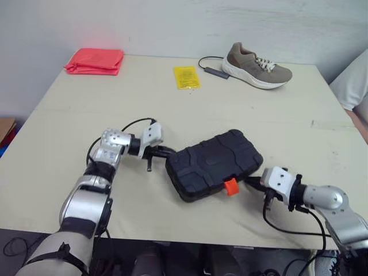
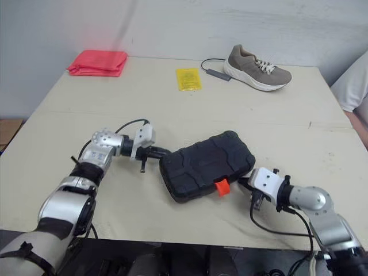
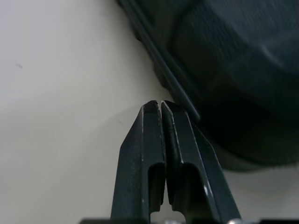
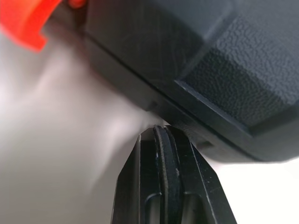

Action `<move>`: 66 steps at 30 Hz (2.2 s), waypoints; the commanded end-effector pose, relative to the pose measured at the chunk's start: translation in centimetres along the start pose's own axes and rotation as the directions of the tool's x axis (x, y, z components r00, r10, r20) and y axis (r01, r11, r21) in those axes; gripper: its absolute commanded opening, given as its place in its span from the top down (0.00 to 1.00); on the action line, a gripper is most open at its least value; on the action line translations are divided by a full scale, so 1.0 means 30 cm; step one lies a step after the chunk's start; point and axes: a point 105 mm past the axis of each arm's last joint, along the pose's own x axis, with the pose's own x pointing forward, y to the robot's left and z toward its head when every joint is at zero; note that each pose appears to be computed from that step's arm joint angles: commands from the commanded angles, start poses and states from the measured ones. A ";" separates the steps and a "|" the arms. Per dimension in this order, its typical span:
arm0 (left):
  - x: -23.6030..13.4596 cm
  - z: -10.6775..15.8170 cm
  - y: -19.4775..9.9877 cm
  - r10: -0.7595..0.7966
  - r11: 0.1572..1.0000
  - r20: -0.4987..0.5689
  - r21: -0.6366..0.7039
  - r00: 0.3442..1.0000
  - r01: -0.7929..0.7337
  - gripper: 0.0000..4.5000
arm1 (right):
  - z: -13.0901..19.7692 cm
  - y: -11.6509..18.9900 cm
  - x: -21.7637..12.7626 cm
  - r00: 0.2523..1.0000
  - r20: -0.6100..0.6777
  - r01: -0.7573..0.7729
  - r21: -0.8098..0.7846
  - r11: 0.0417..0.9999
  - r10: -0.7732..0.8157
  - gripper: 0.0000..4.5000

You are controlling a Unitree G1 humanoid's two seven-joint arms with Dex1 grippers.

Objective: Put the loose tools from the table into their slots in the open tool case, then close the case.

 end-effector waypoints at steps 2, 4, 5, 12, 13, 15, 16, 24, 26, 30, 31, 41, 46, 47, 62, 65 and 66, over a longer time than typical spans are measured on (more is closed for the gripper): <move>-0.020 0.033 -0.058 -0.018 1.000 0.054 0.016 0.998 0.017 0.98 | -0.061 -0.054 0.021 0.997 -0.062 0.035 -0.019 0.999 -0.036 1.00; -0.029 0.031 -0.077 0.008 1.000 0.064 0.001 0.998 -0.008 0.98 | -0.059 -0.070 0.032 0.998 -0.054 0.039 -0.029 0.999 -0.041 1.00; -0.044 0.035 -0.075 0.043 0.999 0.082 0.002 0.996 -0.043 0.98 | -0.059 -0.075 0.032 0.998 -0.052 0.042 -0.028 0.999 -0.043 1.00; -0.161 0.137 -0.066 0.139 0.988 0.285 0.027 0.948 -0.153 0.98 | -0.065 -0.075 -0.048 0.990 -0.008 0.139 0.018 0.990 -0.139 1.00; -0.172 0.151 -0.066 0.137 0.987 0.304 0.037 0.943 -0.155 0.98 | -0.063 -0.071 -0.063 0.988 0.001 0.155 0.029 0.988 -0.155 1.00; -0.180 0.198 -0.061 0.121 0.986 0.338 0.068 0.933 -0.152 0.98 | -0.045 -0.060 -0.102 0.975 0.052 0.209 0.084 0.974 -0.214 1.00; -0.178 0.213 -0.061 0.110 0.986 0.345 0.079 0.932 -0.145 0.98 | -0.039 -0.058 -0.116 0.969 0.066 0.231 0.102 0.967 -0.239 1.00; 0.044 0.329 -0.128 -0.107 0.977 0.342 0.211 0.933 0.034 0.98 | 0.134 -0.007 -0.211 0.926 0.220 0.275 0.161 0.948 -0.306 1.00; 0.122 0.359 -0.140 -0.147 0.969 0.334 0.236 0.931 0.068 0.98 | 0.196 0.005 -0.208 0.918 0.270 0.249 0.179 0.952 -0.291 1.00; 0.235 0.387 -0.146 -0.163 0.966 0.316 0.246 0.935 0.085 0.98 | 0.273 0.045 -0.175 0.929 0.295 0.175 0.179 0.968 -0.223 1.00; 0.257 0.387 -0.151 -0.176 0.961 0.298 0.258 0.938 0.098 0.98 | 0.284 0.050 -0.164 0.933 0.291 0.167 0.172 0.971 -0.212 1.00; 0.365 0.312 -0.126 -0.106 0.969 0.142 0.235 0.984 0.071 0.98 | 0.321 0.079 -0.083 0.952 0.236 0.162 0.146 0.976 -0.193 1.00; 0.369 0.257 -0.127 -0.085 0.979 0.094 0.192 0.992 0.066 0.98 | 0.296 0.073 -0.056 0.962 0.193 0.167 0.141 0.976 -0.193 1.00; 0.370 0.252 -0.130 -0.087 0.980 0.092 0.186 0.992 0.069 0.98 | 0.291 0.073 -0.050 0.964 0.185 0.164 0.144 0.976 -0.190 1.00; 0.369 0.235 -0.133 -0.079 0.988 0.087 0.142 0.993 0.066 0.98 | 0.161 0.132 -0.103 0.989 0.083 0.103 0.206 0.973 -0.122 1.00; 0.367 0.230 -0.136 -0.082 0.988 0.082 0.137 0.993 0.070 0.98 | 0.120 0.157 -0.107 0.991 0.061 0.096 0.253 0.963 -0.115 1.00; 0.367 0.228 -0.137 -0.083 0.988 0.080 0.137 0.993 0.071 0.98 | 0.106 0.168 -0.104 0.993 0.053 0.090 0.272 0.958 -0.108 1.00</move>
